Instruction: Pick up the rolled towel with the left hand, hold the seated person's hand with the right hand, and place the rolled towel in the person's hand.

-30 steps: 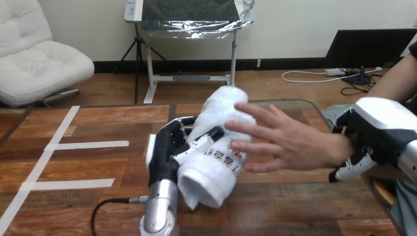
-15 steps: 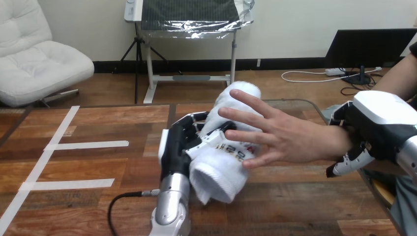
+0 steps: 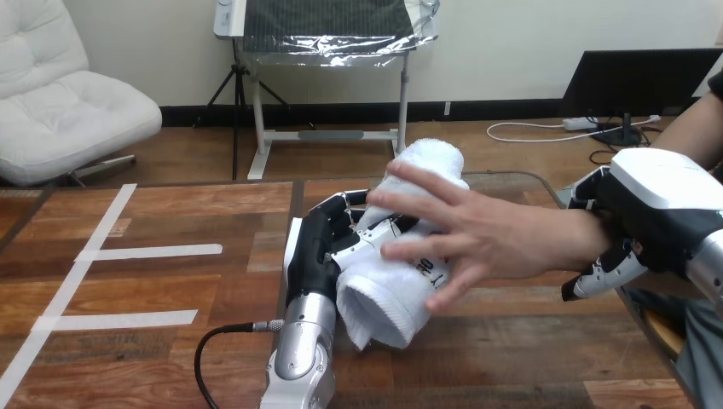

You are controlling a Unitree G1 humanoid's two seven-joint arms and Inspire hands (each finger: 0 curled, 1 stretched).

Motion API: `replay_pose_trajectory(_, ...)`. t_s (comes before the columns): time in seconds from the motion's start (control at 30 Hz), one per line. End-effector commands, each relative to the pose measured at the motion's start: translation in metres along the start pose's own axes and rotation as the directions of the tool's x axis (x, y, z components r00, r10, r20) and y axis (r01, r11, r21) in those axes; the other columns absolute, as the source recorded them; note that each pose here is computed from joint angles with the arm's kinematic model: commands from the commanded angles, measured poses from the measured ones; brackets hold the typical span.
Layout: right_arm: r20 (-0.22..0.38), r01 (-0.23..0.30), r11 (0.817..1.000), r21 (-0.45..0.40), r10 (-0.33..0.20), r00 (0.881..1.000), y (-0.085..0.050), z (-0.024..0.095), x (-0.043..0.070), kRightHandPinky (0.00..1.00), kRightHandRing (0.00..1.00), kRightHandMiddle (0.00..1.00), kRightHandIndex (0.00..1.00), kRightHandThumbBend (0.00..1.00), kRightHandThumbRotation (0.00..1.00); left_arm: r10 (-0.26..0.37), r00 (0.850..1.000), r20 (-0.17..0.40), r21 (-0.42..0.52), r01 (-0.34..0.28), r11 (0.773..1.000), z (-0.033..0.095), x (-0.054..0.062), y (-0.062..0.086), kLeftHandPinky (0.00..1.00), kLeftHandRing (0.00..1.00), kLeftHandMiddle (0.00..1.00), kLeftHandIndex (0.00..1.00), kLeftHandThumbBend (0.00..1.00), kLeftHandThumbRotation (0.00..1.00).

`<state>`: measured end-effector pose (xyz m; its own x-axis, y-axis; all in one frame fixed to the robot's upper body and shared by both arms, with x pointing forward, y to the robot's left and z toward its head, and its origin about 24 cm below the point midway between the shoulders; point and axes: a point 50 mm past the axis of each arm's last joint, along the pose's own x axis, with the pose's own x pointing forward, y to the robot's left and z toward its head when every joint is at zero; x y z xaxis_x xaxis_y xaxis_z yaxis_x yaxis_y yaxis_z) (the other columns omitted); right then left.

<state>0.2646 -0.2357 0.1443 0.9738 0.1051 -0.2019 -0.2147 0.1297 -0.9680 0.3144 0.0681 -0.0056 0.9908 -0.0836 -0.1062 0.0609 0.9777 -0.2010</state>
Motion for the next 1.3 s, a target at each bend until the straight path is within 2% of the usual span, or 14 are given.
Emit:
replay_pose_trajectory(0.0,0.093,0.165,0.986,0.015,-0.165,0.982,-0.033,0.019,-0.009,0.30,0.36,0.45,0.48,0.86,0.00,-0.112,0.985,0.131,-0.098,0.126,0.987,0.050,0.024,-0.059,0.25,0.34,0.44,0.51,0.61,0.00)
replay_pose_trajectory(0.6,0.088,0.159,0.987,0.017,-0.160,0.983,-0.031,0.020,-0.010,0.30,0.36,0.44,0.48,0.86,0.00,-0.152,0.983,0.103,-0.163,0.167,0.972,0.048,0.019,-0.082,0.24,0.34,0.43,0.50,0.59,0.00)
replay_pose_trajectory(0.9,0.089,0.158,0.987,0.019,-0.159,0.983,-0.029,0.019,-0.010,0.32,0.38,0.46,0.48,0.86,0.00,-0.158,0.983,0.092,-0.178,0.173,0.969,0.044,0.017,-0.085,0.23,0.32,0.43,0.51,0.59,0.00)
replay_pose_trajectory(1.27,0.097,0.159,0.987,0.014,-0.159,0.982,-0.027,0.017,-0.011,0.31,0.37,0.45,0.47,0.87,0.00,-0.157,0.985,0.076,-0.192,0.169,0.967,0.039,0.015,-0.084,0.23,0.32,0.42,0.51,0.60,0.00)
